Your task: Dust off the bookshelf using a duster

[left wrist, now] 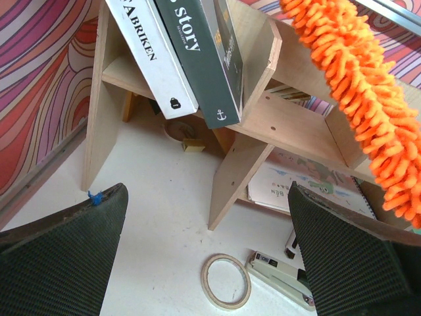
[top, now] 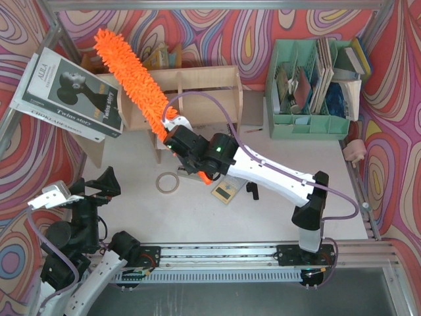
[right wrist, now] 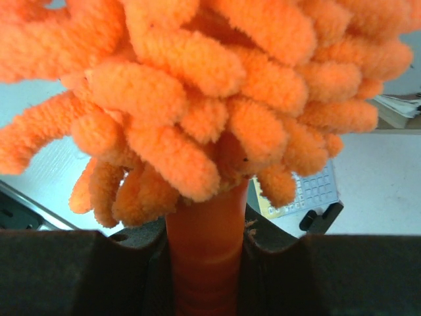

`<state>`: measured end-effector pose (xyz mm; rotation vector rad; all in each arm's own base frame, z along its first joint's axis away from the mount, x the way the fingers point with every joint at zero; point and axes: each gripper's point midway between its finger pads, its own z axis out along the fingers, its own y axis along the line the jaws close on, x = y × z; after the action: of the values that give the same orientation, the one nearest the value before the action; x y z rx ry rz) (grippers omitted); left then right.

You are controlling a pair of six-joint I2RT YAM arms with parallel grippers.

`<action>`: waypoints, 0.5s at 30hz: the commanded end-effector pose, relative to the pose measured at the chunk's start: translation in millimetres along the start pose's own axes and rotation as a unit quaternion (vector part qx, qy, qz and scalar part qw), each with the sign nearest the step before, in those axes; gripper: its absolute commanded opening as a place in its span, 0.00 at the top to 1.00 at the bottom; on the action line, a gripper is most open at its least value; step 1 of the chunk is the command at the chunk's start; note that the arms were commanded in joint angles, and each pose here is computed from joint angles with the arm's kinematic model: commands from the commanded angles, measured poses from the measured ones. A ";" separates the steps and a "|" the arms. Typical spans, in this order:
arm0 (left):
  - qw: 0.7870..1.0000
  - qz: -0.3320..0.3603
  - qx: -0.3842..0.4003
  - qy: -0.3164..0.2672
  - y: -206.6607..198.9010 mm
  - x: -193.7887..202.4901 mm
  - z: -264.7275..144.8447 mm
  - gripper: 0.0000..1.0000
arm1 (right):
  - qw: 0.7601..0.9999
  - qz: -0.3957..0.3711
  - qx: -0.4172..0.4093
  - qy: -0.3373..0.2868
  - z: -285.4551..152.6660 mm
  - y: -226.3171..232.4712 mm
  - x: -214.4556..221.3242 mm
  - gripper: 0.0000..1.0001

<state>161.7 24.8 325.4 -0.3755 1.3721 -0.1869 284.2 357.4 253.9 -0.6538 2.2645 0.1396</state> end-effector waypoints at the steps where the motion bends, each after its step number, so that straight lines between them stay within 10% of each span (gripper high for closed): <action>1: 1.000 0.000 -0.008 -0.001 3.1 2.9 0.3 0.02 | 0.999 0.006 -0.025 -0.032 -3.0 22.3 -16.3 1.00; 15: 1.000 0.000 -0.008 -0.002 3.5 2.1 -0.1 0.02 | 0.997 0.015 0.078 -0.006 -11.6 -28.7 21.0 1.00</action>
<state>161.7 24.8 325.4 -0.3755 1.3721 -0.1869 274.6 345.6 215.3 -0.6679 2.3114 -0.0047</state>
